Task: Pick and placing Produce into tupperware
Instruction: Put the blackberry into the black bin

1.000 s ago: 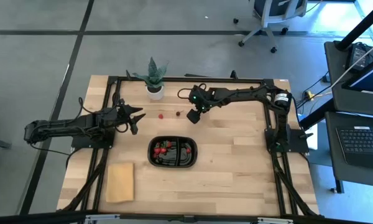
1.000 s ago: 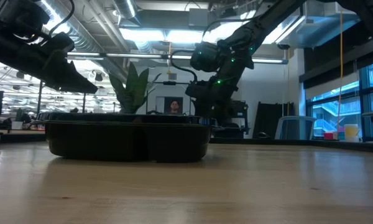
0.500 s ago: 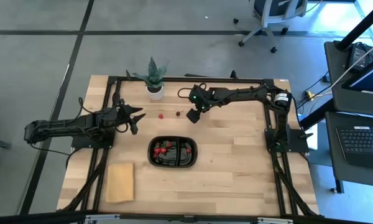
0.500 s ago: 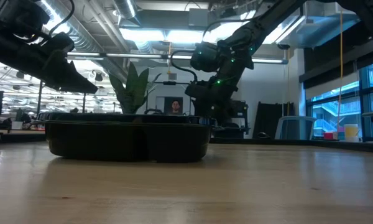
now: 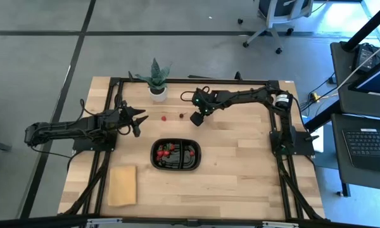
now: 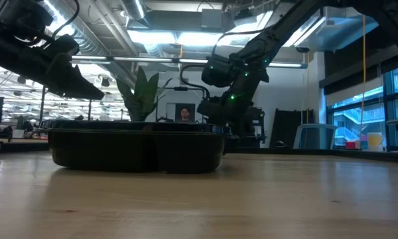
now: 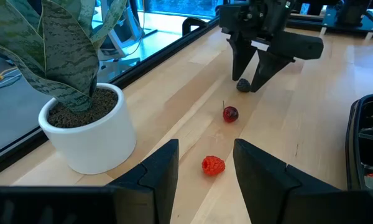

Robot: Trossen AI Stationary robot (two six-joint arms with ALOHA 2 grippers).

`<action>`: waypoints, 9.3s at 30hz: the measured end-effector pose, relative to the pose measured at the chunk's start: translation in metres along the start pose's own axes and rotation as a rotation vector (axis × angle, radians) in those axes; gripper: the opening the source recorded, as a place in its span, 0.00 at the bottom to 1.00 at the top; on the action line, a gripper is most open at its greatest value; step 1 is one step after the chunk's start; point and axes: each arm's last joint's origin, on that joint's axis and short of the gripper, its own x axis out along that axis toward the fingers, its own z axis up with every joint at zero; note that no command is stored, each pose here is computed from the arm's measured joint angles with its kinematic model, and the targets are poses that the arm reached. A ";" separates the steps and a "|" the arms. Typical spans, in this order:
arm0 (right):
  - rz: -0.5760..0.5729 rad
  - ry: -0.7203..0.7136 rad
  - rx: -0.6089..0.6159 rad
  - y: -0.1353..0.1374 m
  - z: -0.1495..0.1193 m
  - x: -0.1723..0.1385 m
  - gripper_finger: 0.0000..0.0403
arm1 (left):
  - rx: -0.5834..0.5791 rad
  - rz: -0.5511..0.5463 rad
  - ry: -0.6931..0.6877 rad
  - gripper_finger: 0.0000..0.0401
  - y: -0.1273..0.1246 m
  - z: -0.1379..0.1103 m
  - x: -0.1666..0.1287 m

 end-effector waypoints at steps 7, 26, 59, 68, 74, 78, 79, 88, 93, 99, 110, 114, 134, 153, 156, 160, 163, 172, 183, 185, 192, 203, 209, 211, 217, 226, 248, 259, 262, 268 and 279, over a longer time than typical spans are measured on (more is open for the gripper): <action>-0.004 0.004 -0.001 0.000 -0.001 0.003 0.59 | 0.000 0.000 0.001 0.37 0.000 0.000 0.000; -0.014 0.030 -0.029 -0.002 -0.004 0.016 0.23 | 0.000 0.000 0.000 0.37 0.000 0.000 0.000; 0.026 -0.039 -0.118 0.015 0.036 -0.011 0.09 | 0.001 0.001 0.001 0.37 0.000 0.000 0.000; 0.124 -0.098 -0.224 0.025 0.057 -0.029 0.12 | 0.001 0.000 0.001 0.37 0.000 0.000 0.000; 0.165 -0.125 -0.233 0.029 0.065 -0.036 0.34 | 0.001 0.000 0.000 0.37 0.000 0.000 0.000; 0.164 -0.128 -0.233 0.029 0.065 -0.036 0.51 | 0.001 0.000 0.001 0.37 0.000 0.000 0.000; 0.164 -0.127 -0.234 0.029 0.065 -0.037 0.54 | 0.001 0.000 0.001 0.37 0.000 0.000 0.000; 0.134 -0.107 -0.330 0.027 0.063 -0.036 0.69 | 0.001 0.000 0.001 0.37 0.000 0.000 0.000; 0.123 -0.063 -0.317 0.023 0.059 -0.030 0.66 | 0.001 0.000 0.001 0.37 0.000 0.000 0.000; 0.138 -0.003 -0.248 0.017 0.056 -0.029 0.61 | -0.001 0.000 0.001 0.37 0.000 0.000 0.000; 0.132 0.037 -0.281 0.012 0.079 -0.034 0.55 | -0.057 0.000 -0.003 0.37 0.000 0.000 0.000; 0.109 0.118 -0.315 0.010 0.085 -0.014 0.55 | -0.070 0.000 -0.003 0.37 0.000 0.000 0.000; -0.007 0.213 -0.406 0.010 0.089 0.021 0.56 | -0.133 0.000 0.000 0.37 0.000 0.000 0.000; -0.007 0.208 -0.441 0.017 0.087 0.021 0.56 | -0.133 0.000 0.000 0.37 0.000 0.000 0.000; -0.007 0.216 -0.445 0.017 0.086 0.021 0.56 | -0.133 0.000 0.000 0.37 0.000 0.000 0.000; -0.007 0.217 -0.446 0.017 0.086 0.021 0.56 | -0.133 0.000 0.000 0.37 0.000 0.000 0.000; -0.007 0.217 -0.447 0.017 0.086 0.021 0.56 | -0.134 0.000 0.000 0.37 0.000 0.000 0.000; -0.007 0.218 -0.448 0.017 0.086 0.021 0.56 | -0.158 0.000 0.000 0.37 0.000 0.000 0.000; -0.034 0.244 -0.485 0.021 0.080 0.036 0.44 | -0.158 0.001 0.000 0.37 0.000 0.000 0.000; -0.062 0.246 -0.495 0.023 0.079 0.037 0.41 | -0.158 0.000 0.000 0.37 0.000 0.000 0.000; -0.065 0.248 -0.496 0.023 0.078 0.038 0.36 | -0.158 0.000 0.000 0.37 0.000 0.000 0.000; -0.063 0.252 -0.499 0.023 0.078 0.039 0.24 | -0.161 0.000 0.000 0.37 0.000 0.000 0.000; -0.066 0.261 -0.492 0.022 0.077 0.039 0.26 | -0.161 0.000 0.000 0.37 0.000 0.000 0.000; -0.067 0.269 -0.491 0.022 0.078 0.036 0.26 | -0.161 0.000 0.000 0.37 0.000 0.000 0.000; -0.082 0.268 -0.490 0.027 0.094 0.012 0.24 | -0.159 0.000 0.000 0.37 0.000 0.000 0.000; -0.045 0.268 -0.469 0.052 0.099 -0.049 0.25 | -0.158 0.000 0.000 0.37 0.000 0.000 0.000; 0.027 0.305 -0.441 0.185 0.019 -0.068 0.25 | -0.100 0.000 0.001 0.37 0.000 0.000 0.000; 0.083 0.391 -0.318 0.192 -0.009 -0.033 0.25 | -0.061 0.001 0.001 0.37 0.000 0.000 0.000; 0.091 0.372 -0.315 0.193 -0.007 -0.032 0.25 | -0.044 -0.001 0.003 0.37 0.000 0.000 0.000; 0.080 0.358 -0.314 0.193 -0.008 -0.031 0.26 | -0.043 -0.003 0.004 0.37 0.000 0.000 0.000; 0.074 0.376 -0.309 0.192 -0.020 -0.015 0.28 | -0.043 -0.003 0.005 0.37 0.000 -0.001 0.000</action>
